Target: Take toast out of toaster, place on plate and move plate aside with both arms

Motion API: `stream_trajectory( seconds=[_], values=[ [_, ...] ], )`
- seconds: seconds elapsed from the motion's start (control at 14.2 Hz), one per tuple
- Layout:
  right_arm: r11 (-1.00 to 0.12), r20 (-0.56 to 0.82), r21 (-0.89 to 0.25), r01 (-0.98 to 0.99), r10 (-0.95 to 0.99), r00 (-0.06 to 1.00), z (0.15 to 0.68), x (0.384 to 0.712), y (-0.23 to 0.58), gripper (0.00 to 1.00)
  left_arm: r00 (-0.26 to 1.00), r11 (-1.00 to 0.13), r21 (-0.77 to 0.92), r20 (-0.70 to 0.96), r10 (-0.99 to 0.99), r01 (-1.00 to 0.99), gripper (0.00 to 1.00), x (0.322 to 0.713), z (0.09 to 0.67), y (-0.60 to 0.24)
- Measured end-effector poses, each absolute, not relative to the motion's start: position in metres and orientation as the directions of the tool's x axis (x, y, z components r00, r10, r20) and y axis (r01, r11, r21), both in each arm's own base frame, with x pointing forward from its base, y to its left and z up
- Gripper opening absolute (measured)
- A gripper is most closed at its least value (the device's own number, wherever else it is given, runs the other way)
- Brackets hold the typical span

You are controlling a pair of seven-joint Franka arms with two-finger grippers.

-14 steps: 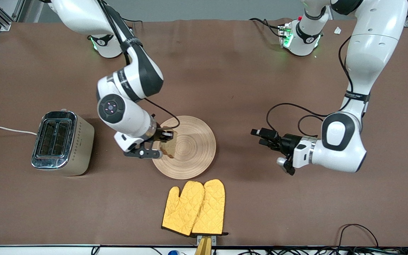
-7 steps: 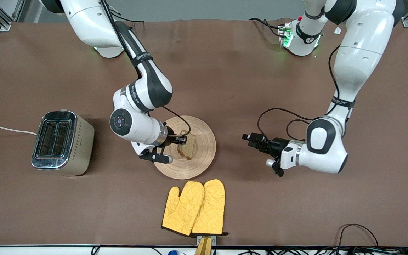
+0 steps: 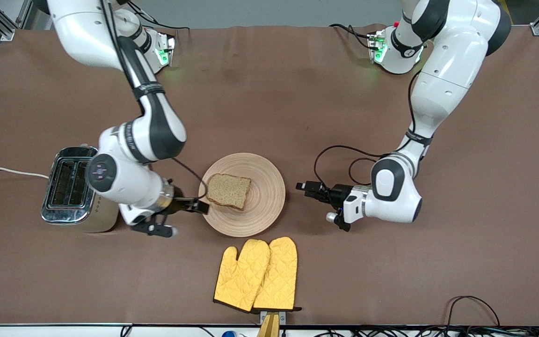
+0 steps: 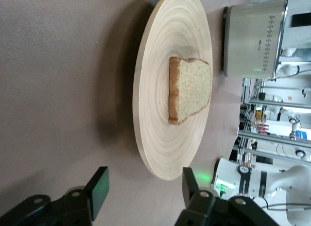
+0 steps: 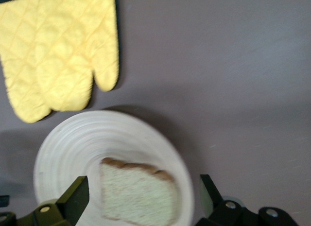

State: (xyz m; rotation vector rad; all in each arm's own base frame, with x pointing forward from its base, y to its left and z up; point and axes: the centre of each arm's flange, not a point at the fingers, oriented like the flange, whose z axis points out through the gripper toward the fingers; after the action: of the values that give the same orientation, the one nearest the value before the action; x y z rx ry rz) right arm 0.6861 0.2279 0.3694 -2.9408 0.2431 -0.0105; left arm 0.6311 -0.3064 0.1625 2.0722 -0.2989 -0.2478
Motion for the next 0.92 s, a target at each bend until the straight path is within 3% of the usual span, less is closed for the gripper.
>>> stream_trajectory(
  seconds=[0.49,0.92],
  values=[
    [-0.994,-0.008,-0.068,-0.084,-0.083,0.996,0.475,0.677,0.066,1.0,0.97,-0.495,0.863,-0.024,-0.242,-0.102,0.59,0.62,0.13,-0.332],
    [-0.998,0.06,0.005,-0.067,-0.066,0.996,0.552,0.625,0.01,1.0,0.975,-0.47,0.88,-0.039,-0.219,-0.07,0.48,0.611,0.122,-0.348]
  ],
)
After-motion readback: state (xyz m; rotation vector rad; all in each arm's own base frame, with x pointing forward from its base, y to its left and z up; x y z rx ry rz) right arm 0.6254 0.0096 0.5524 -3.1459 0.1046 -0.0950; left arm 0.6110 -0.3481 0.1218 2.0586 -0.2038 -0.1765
